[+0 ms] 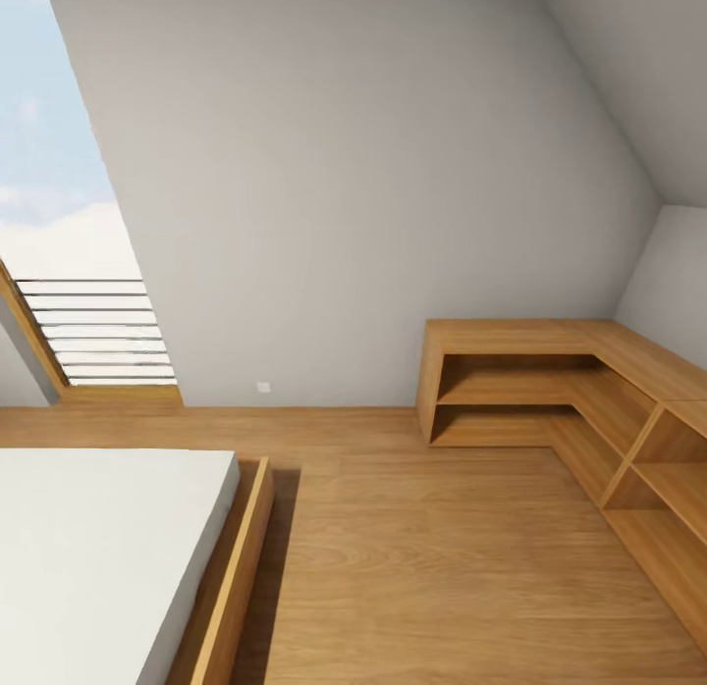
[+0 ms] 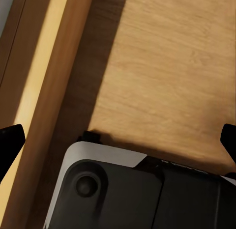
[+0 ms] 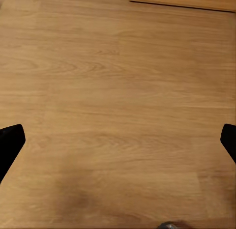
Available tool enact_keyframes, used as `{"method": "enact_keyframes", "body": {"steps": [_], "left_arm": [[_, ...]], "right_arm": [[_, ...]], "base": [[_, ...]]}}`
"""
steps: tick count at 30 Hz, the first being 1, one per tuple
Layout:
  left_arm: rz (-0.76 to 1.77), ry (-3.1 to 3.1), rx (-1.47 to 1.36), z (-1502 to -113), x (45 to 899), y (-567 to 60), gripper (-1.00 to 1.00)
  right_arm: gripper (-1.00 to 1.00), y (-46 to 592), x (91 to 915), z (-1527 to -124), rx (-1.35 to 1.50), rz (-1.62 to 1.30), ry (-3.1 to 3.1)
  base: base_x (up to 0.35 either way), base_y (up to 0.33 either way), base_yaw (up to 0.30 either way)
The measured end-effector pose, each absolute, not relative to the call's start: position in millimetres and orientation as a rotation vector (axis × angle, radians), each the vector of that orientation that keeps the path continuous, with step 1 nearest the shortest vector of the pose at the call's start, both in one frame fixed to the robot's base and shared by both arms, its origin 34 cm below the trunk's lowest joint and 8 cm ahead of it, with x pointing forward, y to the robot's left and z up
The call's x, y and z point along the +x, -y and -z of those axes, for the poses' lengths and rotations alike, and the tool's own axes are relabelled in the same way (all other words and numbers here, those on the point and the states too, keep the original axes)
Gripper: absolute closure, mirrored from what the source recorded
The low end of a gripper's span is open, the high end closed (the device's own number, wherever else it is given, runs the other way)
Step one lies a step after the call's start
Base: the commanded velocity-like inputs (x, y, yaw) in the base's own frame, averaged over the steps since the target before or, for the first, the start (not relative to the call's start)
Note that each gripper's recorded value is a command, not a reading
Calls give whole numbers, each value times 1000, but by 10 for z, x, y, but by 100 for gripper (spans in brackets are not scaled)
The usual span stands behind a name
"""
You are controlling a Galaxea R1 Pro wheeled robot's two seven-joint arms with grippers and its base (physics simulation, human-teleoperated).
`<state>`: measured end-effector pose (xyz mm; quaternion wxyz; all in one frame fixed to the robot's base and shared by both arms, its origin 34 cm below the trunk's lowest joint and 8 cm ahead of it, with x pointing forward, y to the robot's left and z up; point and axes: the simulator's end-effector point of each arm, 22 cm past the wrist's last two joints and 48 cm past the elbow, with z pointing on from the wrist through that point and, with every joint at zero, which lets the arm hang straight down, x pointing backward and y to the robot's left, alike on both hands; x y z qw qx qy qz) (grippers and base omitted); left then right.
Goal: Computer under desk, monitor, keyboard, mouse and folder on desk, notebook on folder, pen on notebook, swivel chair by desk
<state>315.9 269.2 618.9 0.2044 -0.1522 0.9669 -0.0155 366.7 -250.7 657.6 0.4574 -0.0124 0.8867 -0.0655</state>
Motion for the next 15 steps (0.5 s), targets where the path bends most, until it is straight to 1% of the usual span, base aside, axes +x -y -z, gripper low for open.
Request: {"method": "enact_keyframes", "body": {"steps": [6, 15], "left_arm": [[43, -2696, -424, -6190, 3159, -2689, -100], [46, -2696, -423, -6191, 3159, -2680, -100]], "right_arm": [[-100, 2507, 3666, -6577, -31, 161, -2185], [-100, 2506, 3666, -6577, -31, 161, -2185]], "base": [[267, 0, 0], [317, 0, 0]]}}
